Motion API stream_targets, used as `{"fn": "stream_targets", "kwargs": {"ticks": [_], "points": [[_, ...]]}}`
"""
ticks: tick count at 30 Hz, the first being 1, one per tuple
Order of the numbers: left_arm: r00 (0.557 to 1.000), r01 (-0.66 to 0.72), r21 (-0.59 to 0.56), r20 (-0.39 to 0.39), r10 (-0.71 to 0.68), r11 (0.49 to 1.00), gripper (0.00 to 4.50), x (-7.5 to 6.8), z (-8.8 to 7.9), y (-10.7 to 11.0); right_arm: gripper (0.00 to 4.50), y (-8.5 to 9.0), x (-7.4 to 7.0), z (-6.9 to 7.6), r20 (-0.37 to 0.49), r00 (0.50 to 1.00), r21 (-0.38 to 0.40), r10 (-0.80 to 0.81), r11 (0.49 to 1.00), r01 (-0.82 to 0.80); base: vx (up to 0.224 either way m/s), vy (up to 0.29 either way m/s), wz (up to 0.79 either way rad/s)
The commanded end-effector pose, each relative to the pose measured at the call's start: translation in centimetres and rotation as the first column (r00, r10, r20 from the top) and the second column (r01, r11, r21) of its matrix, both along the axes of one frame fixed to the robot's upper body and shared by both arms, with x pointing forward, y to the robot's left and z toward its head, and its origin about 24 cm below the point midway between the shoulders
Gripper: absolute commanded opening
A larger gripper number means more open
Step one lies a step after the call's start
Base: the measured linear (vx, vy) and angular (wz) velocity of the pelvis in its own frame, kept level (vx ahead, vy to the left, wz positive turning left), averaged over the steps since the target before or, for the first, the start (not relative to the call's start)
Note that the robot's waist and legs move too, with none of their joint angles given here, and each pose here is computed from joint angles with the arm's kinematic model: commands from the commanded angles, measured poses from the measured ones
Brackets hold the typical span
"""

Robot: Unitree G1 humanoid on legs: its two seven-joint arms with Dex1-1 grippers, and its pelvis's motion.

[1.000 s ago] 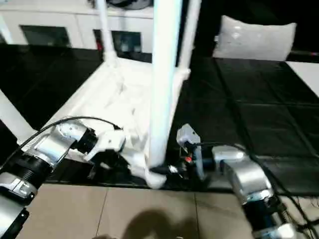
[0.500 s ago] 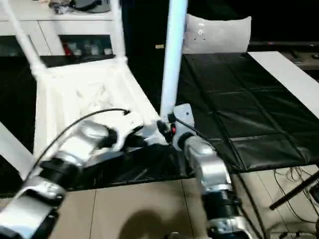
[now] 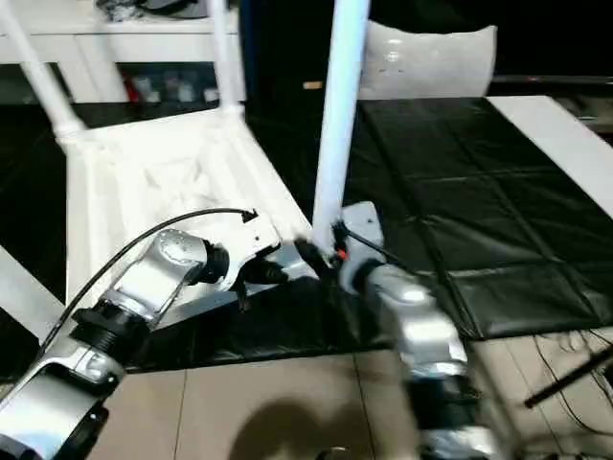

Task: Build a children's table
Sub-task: Rotate leg to tighten

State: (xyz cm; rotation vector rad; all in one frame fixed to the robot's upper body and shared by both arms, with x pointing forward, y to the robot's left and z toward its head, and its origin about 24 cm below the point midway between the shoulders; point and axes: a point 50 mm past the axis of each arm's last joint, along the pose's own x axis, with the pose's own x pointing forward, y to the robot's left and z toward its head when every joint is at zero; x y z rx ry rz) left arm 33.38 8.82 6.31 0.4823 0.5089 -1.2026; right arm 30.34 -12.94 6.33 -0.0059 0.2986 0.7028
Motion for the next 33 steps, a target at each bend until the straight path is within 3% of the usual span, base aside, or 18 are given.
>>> {"fn": "stream_targets", "kwargs": {"ticks": [1,4,9,16,17,21,23,27,33], "points": [[0.994,0.112,-0.018,0.013,-0.112,0.994,0.00,-0.3,0.5,-0.5,4.22,0.3,-0.6,-0.1,-0.028,0.994,0.011,0.105,0.994,-0.105,0.000,0.000,0.00],[0.982,0.190,-0.013,-0.004,-0.190,0.982,0.00,-0.6,0.5,0.1,4.47,-0.8,-0.9,0.4,-0.033,0.978,0.006,0.206,0.979,-0.206,0.000,0.000,0.00],[0.928,0.373,0.034,-0.044,-0.371,0.927,0.00,-1.5,0.4,1.4,4.47,-2.3,-2.1,0.9,-0.058,0.902,-0.049,0.428,0.901,-0.430,0.000,0.000,0.00],[0.882,0.470,0.090,-0.092,-0.462,0.878,0.00,-1.9,0.3,2.7,4.47,-2.6,-2.3,1.3,-0.070,0.839,-0.021,0.539,0.841,-0.541,0.000,0.000,0.00],[0.858,0.510,0.094,-0.117,-0.499,0.855,0.00,-2.2,0.3,3.0,4.21,-2.5,-2.4,1.4,-0.070,0.810,-0.002,0.583,0.812,-0.584,0.000,0.000,0.00],[0.828,0.558,0.093,-0.136,-0.544,0.825,0.00,-2.6,0.4,3.3,4.06,-2.5,-2.4,1.4,-0.094,0.774,0.009,0.627,0.778,-0.629,0.000,0.000,0.00],[0.813,0.579,0.095,-0.145,-0.564,0.810,0.00,-2.8,0.4,3.4,3.75,-2.4,-2.4,1.3,-0.103,0.756,0.028,0.646,0.762,-0.647,0.000,0.000,0.00],[0.805,0.590,0.099,-0.146,-0.575,0.801,0.00,-2.8,0.4,3.4,3.59,-2.2,-2.5,1.3,-0.100,0.741,0.021,0.664,0.746,-0.666,0.000,0.000,0.00],[0.806,0.590,0.112,-0.135,-0.576,0.799,0.00,-2.6,0.5,3.5,2.88,-1.5,-2.4,1.4,-0.087,0.720,0.033,0.689,0.724,-0.689,0.000,0.000,0.00]]}}
